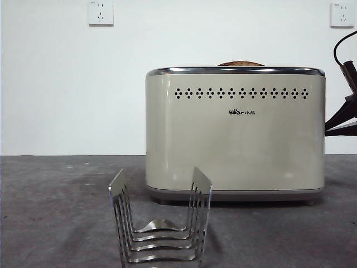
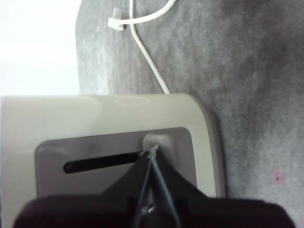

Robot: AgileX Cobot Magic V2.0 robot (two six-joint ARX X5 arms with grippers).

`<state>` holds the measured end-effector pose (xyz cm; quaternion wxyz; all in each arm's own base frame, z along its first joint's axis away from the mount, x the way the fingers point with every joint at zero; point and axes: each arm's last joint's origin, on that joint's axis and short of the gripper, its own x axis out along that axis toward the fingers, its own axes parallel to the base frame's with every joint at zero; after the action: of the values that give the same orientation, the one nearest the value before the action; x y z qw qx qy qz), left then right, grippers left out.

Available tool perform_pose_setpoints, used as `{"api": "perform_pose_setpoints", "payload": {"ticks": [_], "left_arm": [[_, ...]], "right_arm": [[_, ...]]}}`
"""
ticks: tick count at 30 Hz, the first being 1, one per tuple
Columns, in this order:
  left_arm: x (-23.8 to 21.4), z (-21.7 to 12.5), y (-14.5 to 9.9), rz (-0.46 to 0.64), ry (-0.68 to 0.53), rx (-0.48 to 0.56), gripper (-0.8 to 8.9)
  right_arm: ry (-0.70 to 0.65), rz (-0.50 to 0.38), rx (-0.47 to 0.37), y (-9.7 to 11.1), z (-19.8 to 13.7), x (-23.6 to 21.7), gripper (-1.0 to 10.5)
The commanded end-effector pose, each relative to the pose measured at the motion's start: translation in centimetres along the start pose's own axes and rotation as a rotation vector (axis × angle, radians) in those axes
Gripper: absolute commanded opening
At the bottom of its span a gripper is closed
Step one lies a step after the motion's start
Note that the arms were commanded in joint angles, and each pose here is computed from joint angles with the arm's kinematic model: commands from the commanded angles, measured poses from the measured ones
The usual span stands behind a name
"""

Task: Pick up a slice of bread from the rack,put the bread on the toaster,press the button

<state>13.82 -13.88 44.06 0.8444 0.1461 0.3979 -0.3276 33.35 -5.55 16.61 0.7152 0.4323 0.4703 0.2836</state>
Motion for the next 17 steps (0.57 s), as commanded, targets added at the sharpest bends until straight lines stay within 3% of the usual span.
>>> {"api": "perform_pose_setpoints", "payload": {"ticks": [1,8,17], "left_arm": [[0.1,0.0,0.1,0.002,0.002,-0.008,-0.08],[0.1,0.0,0.1,0.002,0.002,-0.008,-0.08],[0.1,0.0,0.1,0.001,0.002,-0.008,-0.08]], "right_arm": [[0.018,-0.075,0.037,-1.3,-0.5,0.7,-0.1],[0.065,-0.123,0.097,-2.6,-1.0,1.7,-0.1],[0.068,-0.128,0.095,-2.6,-1.1,1.7,-0.1]]}}
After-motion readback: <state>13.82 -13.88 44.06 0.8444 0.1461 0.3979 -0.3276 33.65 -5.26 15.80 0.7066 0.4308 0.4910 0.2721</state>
